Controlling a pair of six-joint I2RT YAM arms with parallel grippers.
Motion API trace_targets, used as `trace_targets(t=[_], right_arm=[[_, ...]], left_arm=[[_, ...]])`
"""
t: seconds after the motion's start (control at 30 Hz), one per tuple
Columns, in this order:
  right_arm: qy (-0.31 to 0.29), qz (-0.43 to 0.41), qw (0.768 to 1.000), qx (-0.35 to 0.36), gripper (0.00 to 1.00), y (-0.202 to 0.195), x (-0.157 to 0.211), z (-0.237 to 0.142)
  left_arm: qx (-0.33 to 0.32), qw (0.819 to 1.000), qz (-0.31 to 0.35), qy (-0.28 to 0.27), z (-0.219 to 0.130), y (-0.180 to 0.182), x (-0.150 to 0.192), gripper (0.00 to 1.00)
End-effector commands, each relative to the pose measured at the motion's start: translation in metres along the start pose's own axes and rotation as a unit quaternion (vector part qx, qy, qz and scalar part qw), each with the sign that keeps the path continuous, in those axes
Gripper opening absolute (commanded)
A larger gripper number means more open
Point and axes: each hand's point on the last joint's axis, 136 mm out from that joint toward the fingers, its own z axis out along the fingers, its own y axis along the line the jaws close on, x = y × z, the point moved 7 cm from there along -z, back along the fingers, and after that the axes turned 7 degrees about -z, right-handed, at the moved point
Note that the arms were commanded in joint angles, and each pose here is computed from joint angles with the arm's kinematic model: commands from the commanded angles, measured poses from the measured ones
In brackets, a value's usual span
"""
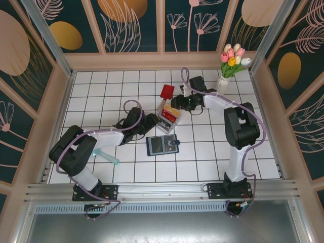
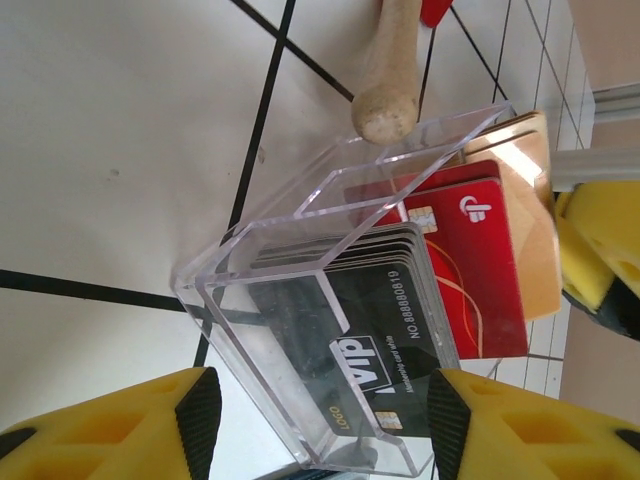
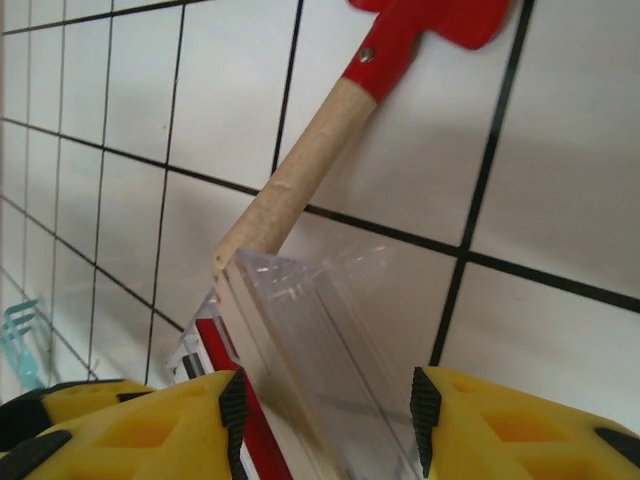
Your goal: Put the credit cards into the card holder
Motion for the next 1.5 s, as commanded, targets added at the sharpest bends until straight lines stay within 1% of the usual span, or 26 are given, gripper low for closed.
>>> trace_targets(t=[0.0,0.17,0.23,0.37,0.4,0.5,0.53,0.63,0.73,0.83,0.9,1.1,1.37,1.47], right_arm=[[0.0,-0.001,0.999,-0.051,0.5,0.017,0.009,-0.008],[0.001,0.007,0.997,-0.075,0.5,0.03,0.026,-0.018],[0.002,0.006,0.997,-0.079,0.5,0.034,0.032,-0.02],[0.004,0.003,0.998,-0.057,0.5,0.036,0.04,-0.022],[0.002,0.001,0.999,-0.032,0.49,0.033,0.04,-0.023],[-0.018,-0.026,0.995,0.098,0.5,0.018,0.034,-0.033],[-0.022,-0.045,0.989,0.141,0.5,0.017,0.031,-0.037],[-0.027,-0.1,0.966,0.235,0.51,0.023,0.026,-0.041],[-0.033,-0.145,0.945,0.291,0.51,0.033,0.024,-0.039],[-0.03,-0.181,0.935,0.304,0.52,0.048,0.025,-0.031],[-0.023,-0.189,0.935,0.3,0.52,0.051,0.026,-0.026],[-0.001,-0.199,0.931,0.306,0.51,0.051,0.031,-0.014],[0.025,-0.199,0.933,0.297,0.51,0.048,0.04,-0.004],[0.032,-0.199,0.931,0.305,0.51,0.044,0.043,0.0]], left_arm=[[0.028,1.0,-0.006,0.006,0.005,-0.01,-0.003,0.6],[0.031,0.999,-0.005,0.009,0.008,-0.013,-0.004,0.6],[0.017,1.0,-0.004,0.014,0.016,-0.006,-0.003,0.6],[0.014,1.0,0.004,0.018,0.02,-0.008,-0.004,0.6],[0.012,1.0,0.008,0.018,0.021,-0.008,-0.004,0.59],[-0.004,1.0,0.016,0.014,0.022,-0.007,-0.006,0.57],[-0.01,1.0,0.017,0.011,0.022,-0.005,-0.006,0.56],[-0.025,1.0,0.019,0.005,0.021,0.001,-0.007,0.56],[-0.03,0.999,0.02,0.007,0.023,0.004,-0.006,0.56],[-0.031,0.999,0.021,0.008,0.024,0.005,-0.006,0.56],[-0.033,0.999,0.022,0.009,0.024,0.006,-0.005,0.55],[-0.037,0.999,0.024,0.01,0.025,0.008,-0.005,0.55],[-0.039,0.999,0.024,0.01,0.025,0.01,-0.005,0.55],[-0.04,0.999,0.025,0.01,0.026,0.01,-0.005,0.55]])
